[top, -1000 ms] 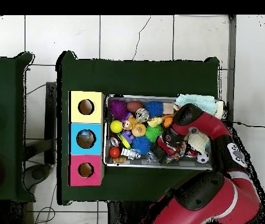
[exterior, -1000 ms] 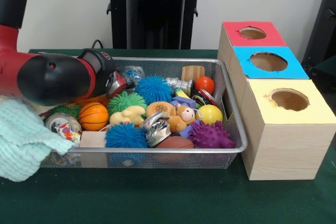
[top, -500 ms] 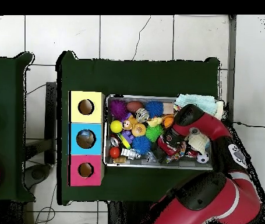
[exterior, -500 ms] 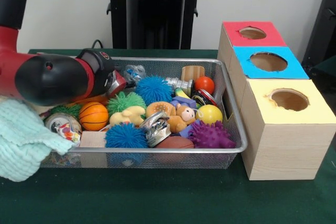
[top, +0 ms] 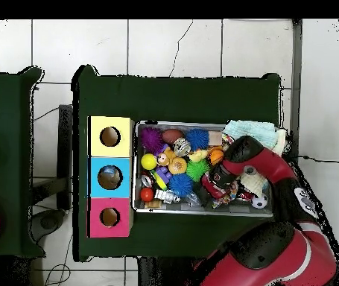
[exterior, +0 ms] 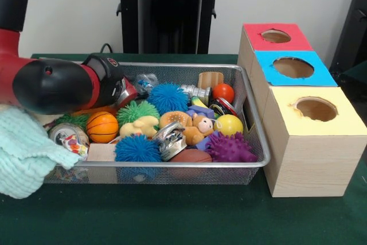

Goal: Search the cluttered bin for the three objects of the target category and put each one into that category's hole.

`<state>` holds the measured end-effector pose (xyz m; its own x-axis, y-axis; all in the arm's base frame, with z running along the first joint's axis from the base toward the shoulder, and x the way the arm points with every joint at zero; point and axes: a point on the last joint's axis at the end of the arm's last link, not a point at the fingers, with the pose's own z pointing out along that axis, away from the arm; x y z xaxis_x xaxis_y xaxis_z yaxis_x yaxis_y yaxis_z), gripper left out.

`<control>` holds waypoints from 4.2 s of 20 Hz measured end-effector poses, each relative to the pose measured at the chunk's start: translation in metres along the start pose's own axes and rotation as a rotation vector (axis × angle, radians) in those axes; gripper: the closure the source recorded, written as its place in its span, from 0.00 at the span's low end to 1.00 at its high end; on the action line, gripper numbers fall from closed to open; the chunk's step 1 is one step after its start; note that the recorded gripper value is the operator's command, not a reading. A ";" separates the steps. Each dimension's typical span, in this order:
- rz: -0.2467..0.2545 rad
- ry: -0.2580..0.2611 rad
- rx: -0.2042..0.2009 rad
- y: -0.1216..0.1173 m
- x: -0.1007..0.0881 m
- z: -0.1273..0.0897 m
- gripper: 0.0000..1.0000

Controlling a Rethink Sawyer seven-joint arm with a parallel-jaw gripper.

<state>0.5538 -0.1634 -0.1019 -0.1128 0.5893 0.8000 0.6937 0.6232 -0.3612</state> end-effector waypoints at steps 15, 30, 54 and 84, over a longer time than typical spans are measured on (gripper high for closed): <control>0.019 -0.065 -0.230 0.013 0.005 0.012 0.00; 0.034 -0.083 -0.131 0.014 0.028 0.015 0.00; 0.041 0.222 -0.072 0.010 0.024 0.022 0.00; -0.006 0.319 -0.097 0.001 0.023 0.020 0.00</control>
<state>0.5377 -0.1393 -0.0936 0.1011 0.3854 0.9172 0.7600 0.5651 -0.3212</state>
